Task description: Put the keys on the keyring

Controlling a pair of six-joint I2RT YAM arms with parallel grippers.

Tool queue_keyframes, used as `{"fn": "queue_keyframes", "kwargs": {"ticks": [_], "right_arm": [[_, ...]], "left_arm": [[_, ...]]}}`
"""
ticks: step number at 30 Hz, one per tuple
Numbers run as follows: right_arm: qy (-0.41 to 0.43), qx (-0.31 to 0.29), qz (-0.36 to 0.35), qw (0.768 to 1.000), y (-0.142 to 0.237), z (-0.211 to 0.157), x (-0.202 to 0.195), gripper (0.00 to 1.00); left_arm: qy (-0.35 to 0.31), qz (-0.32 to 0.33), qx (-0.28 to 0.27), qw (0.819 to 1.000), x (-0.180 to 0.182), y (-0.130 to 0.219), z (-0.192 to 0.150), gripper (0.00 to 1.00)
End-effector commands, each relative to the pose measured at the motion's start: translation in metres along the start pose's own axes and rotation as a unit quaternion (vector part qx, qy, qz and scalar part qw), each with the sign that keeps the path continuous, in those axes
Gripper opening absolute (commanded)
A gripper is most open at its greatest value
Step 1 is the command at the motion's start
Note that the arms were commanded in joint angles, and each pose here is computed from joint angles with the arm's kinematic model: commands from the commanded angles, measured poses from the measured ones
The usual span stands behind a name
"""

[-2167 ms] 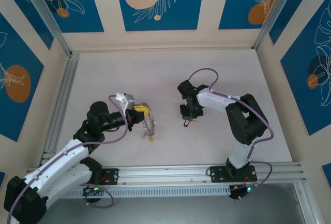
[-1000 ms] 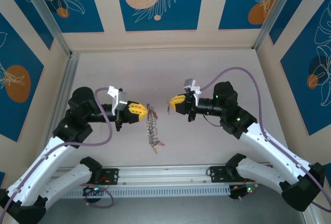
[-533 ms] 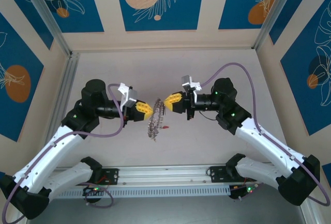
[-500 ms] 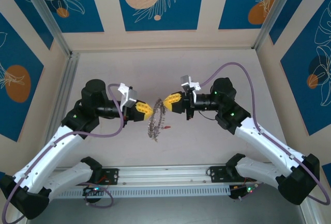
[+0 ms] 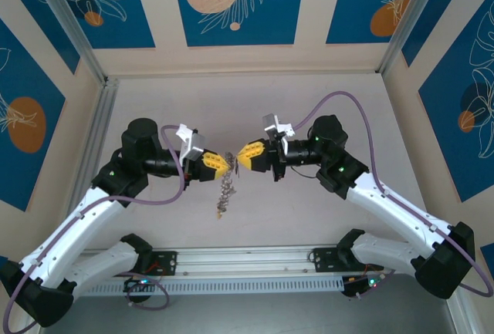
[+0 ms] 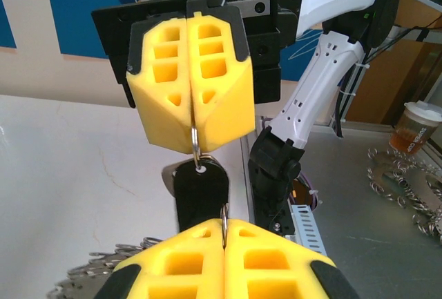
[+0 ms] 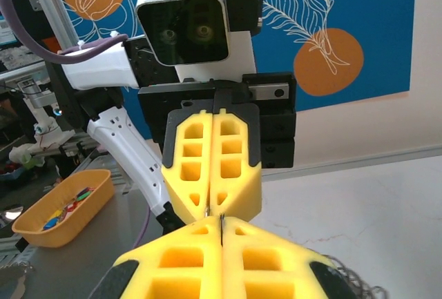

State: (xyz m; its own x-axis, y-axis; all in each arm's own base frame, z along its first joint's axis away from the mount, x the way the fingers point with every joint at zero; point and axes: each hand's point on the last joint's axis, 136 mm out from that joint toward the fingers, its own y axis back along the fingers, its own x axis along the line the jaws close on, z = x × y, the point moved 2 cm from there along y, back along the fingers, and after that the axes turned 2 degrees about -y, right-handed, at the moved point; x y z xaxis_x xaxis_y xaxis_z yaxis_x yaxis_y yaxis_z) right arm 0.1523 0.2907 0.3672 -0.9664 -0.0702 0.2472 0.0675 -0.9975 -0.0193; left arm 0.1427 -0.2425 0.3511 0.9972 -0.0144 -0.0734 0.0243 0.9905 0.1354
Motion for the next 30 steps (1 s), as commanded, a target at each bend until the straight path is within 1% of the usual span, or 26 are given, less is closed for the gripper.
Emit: {"fn": "queue_keyframes", "kwargs": {"ticks": [1,30], "right_arm": [[0.011,-0.004,0.017,1.000,-0.0030,0.0099,0.0103,0.00],[0.009,0.011,0.032,0.999,-0.0130,0.0000,0.0112,0.00]], "left_arm": [[-0.040,-0.008,-0.015,0.999,-0.0055,0.0012,0.0127,0.00],[-0.041,-0.022,-0.026,0.999,-0.0097,0.0016,0.0169,0.00]]}}
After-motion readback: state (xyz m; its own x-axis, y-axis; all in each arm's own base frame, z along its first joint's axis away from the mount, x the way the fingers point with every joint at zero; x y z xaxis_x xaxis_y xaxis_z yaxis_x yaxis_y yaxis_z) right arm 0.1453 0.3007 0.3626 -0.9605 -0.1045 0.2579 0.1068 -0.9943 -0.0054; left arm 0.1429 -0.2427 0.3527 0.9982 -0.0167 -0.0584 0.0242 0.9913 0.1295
